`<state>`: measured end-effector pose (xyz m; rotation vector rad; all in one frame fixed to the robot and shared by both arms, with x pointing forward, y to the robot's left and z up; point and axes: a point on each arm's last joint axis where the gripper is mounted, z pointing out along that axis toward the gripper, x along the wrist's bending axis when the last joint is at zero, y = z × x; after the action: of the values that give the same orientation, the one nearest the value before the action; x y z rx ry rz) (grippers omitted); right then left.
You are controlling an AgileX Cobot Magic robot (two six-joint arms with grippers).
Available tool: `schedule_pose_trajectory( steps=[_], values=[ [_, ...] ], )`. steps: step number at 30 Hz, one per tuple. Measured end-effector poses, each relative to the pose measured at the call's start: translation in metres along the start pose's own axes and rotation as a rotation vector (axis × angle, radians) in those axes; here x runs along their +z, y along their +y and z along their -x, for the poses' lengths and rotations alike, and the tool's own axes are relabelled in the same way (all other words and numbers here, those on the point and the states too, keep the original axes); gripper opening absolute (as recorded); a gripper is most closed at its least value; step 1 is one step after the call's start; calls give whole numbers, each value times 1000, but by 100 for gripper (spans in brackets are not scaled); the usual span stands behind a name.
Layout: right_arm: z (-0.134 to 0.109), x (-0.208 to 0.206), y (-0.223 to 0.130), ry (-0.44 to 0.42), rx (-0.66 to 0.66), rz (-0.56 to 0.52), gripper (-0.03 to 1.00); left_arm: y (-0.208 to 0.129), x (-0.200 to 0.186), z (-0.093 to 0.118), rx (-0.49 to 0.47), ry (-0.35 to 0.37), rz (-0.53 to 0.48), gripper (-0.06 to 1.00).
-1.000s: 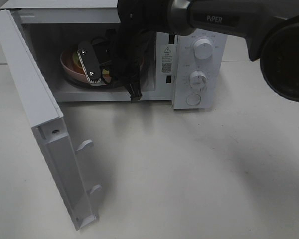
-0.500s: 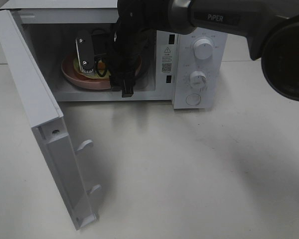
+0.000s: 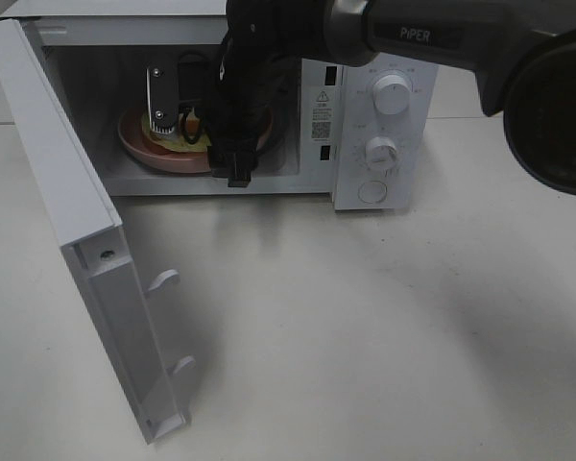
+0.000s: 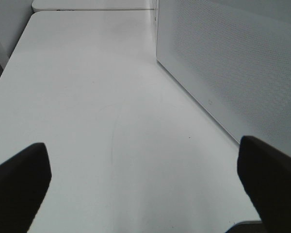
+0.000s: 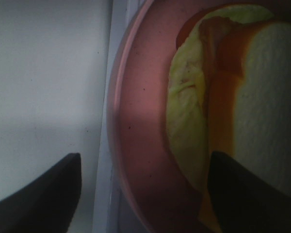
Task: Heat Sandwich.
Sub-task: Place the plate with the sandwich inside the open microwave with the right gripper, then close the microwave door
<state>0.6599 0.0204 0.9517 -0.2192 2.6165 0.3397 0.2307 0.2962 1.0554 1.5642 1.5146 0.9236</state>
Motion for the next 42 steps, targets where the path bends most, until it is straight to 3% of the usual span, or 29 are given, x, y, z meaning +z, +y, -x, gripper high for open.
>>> schedule_pose_trajectory(
  steps=[10, 17, 23, 34, 42],
  values=[
    [-6, -2, -3, -53, 22, 36, 71, 0, 0, 0, 0, 0, 0, 99],
    [-26, -2, -13, -76, 6, 50, 71, 0, 0, 0, 0, 0, 0, 99],
    [-38, -19, -21, -153, -27, 75, 71, 0, 0, 0, 0, 0, 0, 99],
    [-64, -43, -35, -161, -23, 86, 71, 0, 0, 0, 0, 0, 0, 99],
    [-85, -66, -46, -147, 103, 98, 83, 0, 0, 0, 0, 0, 0, 99]
  ],
)
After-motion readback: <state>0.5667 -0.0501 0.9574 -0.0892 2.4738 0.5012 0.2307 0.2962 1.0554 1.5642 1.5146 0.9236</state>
